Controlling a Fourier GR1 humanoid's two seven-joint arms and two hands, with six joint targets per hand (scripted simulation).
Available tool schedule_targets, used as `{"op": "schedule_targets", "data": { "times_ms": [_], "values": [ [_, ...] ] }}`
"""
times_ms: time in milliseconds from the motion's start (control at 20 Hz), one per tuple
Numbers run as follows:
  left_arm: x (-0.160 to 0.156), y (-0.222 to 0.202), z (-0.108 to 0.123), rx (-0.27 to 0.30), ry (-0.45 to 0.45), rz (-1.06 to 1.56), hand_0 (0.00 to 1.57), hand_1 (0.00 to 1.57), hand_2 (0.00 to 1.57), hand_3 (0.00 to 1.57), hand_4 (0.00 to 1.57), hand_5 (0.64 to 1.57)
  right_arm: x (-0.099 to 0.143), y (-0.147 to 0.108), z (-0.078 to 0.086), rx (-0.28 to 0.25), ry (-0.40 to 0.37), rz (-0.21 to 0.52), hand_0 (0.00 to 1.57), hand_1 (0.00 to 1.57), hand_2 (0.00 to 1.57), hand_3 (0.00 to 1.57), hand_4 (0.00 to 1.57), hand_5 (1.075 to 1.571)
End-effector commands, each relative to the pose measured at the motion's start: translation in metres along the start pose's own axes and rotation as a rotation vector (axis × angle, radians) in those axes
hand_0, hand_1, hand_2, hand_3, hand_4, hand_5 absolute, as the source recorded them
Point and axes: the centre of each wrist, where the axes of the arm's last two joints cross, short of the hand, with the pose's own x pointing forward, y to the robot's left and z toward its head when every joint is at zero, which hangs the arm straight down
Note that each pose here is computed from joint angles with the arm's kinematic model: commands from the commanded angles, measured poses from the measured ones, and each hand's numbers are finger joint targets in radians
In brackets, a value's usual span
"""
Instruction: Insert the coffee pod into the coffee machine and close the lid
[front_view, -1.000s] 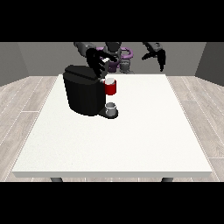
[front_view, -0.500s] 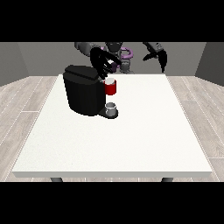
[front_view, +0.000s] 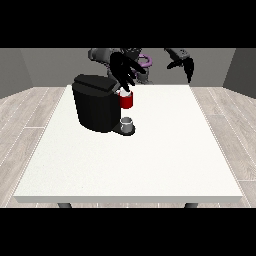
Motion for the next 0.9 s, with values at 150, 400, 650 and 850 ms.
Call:
{"op": "schedule_targets", "data": {
  "times_ms": [150,400,650,850],
  "values": [
    [0.014,-0.011,-0.016,-0.069,-0.064,-0.004,0.0,0.0,0.0,0.0,0.38,1.571,0.063,0.027,0.014,0.09,-0.345,-0.088,0.0,0.0,0.0,0.0,0.0,1.571],
    [0.033,-0.004,-0.026,-0.072,-0.113,-0.021,0.0,0.0,0.0,0.0,0.22,1.571,0.082,0.033,0.009,0.084,-0.447,-0.126,0.0,0.0,0.0,0.0,0.0,1.571],
    [0.045,0.001,-0.034,-0.058,-0.096,-0.025,0.0,0.0,0.0,0.0,0.3,1.571,0.096,0.044,0.001,0.119,-0.453,-0.135,0.0,0.0,0.0,0.0,0.1,1.571],
    [0.04,-0.009,-0.029,-0.033,-0.097,-0.001,0.0,0.0,0.0,0.0,0.35,1.571,0.081,0.074,0.001,0.148,-0.487,-0.165,0.0,0.0,0.0,0.0,0.0,1.571]
  ]
}}
